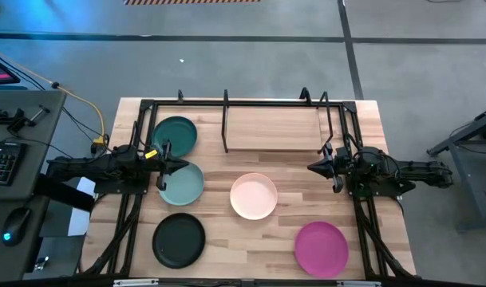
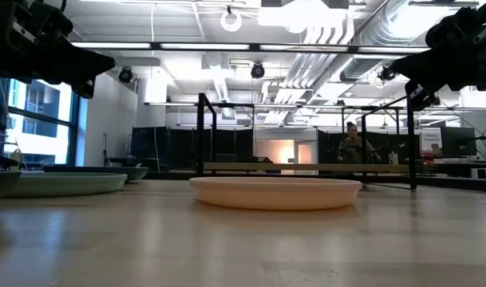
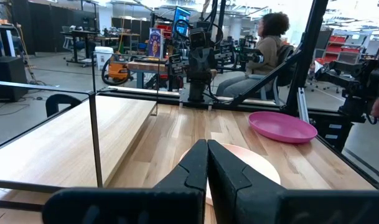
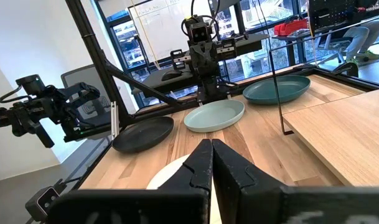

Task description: Place and stack plates onto a shelf

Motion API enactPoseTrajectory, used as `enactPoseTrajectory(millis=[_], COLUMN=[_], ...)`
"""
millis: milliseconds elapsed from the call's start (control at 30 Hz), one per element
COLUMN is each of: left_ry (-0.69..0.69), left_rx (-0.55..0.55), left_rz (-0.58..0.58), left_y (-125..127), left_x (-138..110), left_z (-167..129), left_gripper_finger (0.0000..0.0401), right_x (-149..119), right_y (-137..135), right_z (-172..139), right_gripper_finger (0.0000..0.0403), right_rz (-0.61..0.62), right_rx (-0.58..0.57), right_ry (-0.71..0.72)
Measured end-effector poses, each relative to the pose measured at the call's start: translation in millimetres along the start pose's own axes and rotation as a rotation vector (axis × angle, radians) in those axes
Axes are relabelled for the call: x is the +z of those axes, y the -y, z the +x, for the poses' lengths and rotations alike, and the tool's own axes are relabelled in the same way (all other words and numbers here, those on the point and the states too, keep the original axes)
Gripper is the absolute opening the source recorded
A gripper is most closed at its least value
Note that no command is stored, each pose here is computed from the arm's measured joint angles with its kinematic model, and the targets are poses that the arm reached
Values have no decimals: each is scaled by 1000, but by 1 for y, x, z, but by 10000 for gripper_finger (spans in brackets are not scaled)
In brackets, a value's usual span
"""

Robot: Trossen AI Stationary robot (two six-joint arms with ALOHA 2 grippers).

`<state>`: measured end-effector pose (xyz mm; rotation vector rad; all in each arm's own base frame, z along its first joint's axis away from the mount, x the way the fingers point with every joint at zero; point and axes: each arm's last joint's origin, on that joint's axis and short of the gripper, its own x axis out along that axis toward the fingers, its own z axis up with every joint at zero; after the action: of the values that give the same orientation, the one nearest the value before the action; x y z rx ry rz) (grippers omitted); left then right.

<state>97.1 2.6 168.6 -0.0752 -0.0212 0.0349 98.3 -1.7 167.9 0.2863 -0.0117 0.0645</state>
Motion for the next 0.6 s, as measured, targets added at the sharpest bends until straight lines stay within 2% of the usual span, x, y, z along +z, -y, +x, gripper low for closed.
enactPoseTrajectory(millis=[167,233,300,400,500,600], left_ry=[0,1,0,0,1,0], left_rx=[0,0,0,0,0,0], left_rz=[0,0,0,0,0,0], left_y=[0,0,0,0,0,0], left_x=[0,0,0,0,0,0], left_z=[0,0,0,0,0,0], left_gripper_finger=[1,1,1,1,1,1], right_x=[0,4,15,38,53,61], right_y=[0,-1,-2,-4,-5,-4], right_z=[0,0,-1,-8,-19,-25], right_gripper_finger=[0,0,0,0,0,0], right_rz=[0,5,97,275,375,442], right_rx=[0,-6,-16,-65,-131,-207], right_ry=[0,43,174,469,719,840])
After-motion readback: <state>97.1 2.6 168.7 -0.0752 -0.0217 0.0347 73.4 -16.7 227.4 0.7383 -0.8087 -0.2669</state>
